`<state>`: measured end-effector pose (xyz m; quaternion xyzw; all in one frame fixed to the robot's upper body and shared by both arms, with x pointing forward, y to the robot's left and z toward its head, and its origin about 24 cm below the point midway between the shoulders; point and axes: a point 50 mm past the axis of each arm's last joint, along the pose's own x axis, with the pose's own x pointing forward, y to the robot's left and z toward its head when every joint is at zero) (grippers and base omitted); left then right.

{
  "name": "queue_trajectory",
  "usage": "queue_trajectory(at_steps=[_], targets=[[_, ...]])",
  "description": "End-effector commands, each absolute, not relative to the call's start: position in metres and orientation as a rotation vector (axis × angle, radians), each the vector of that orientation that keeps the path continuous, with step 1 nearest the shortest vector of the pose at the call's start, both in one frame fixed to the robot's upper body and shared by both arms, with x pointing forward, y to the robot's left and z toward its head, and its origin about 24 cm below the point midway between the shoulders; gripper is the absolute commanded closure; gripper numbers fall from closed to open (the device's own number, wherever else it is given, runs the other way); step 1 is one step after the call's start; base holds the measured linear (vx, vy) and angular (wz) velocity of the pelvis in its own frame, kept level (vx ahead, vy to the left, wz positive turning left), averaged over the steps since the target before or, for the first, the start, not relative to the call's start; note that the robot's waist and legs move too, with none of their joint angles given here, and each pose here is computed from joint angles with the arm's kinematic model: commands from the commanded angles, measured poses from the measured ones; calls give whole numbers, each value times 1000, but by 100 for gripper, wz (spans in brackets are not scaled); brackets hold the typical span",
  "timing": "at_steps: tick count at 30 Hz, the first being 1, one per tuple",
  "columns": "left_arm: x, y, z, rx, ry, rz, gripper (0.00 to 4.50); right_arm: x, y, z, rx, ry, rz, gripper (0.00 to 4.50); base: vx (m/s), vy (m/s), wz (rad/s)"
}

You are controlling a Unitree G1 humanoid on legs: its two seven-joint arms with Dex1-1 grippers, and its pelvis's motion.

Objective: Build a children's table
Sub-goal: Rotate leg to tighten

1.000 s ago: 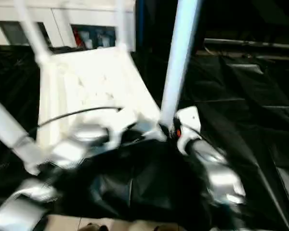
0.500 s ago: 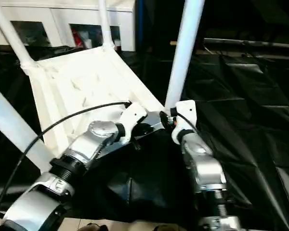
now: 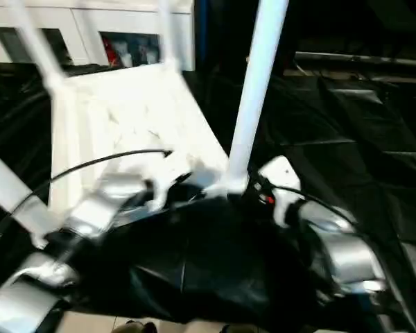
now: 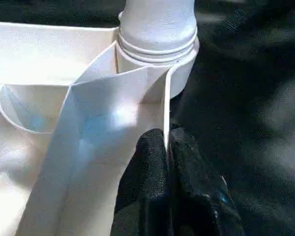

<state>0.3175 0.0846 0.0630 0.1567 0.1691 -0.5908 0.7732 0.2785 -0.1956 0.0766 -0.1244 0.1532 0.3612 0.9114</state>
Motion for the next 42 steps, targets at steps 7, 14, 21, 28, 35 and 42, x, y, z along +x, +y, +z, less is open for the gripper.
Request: queue_trajectory(at_steps=[7, 14, 21, 28, 35, 42], targets=[[304, 80, 71, 319, 326, -1440, 450, 274, -190, 87, -232, 269, 824, 37, 0, 0, 0], [301, 82, 70, 319, 332, -1453, 450, 273, -178, 87, -199, 239, 889, 62, 0, 0, 0], [301, 83, 70, 323, 336, -1445, 450, 272, -174, 83, -184, 249, 909, 126, 0, 0, 0], [301, 84, 70, 327, 342, -1440, 450, 271, -173, 82, -171, 249, 919, 188, 0, 0, 0], [303, 85, 66, 333, 361, -1406, 450, 269, -171, 75, -133, 262, 903, 251, 0, 0, 0], [320, 80, 61, 324, 386, -1202, 450, 276, -166, 49, -87, 328, 684, 257, 0, 0, 0]])
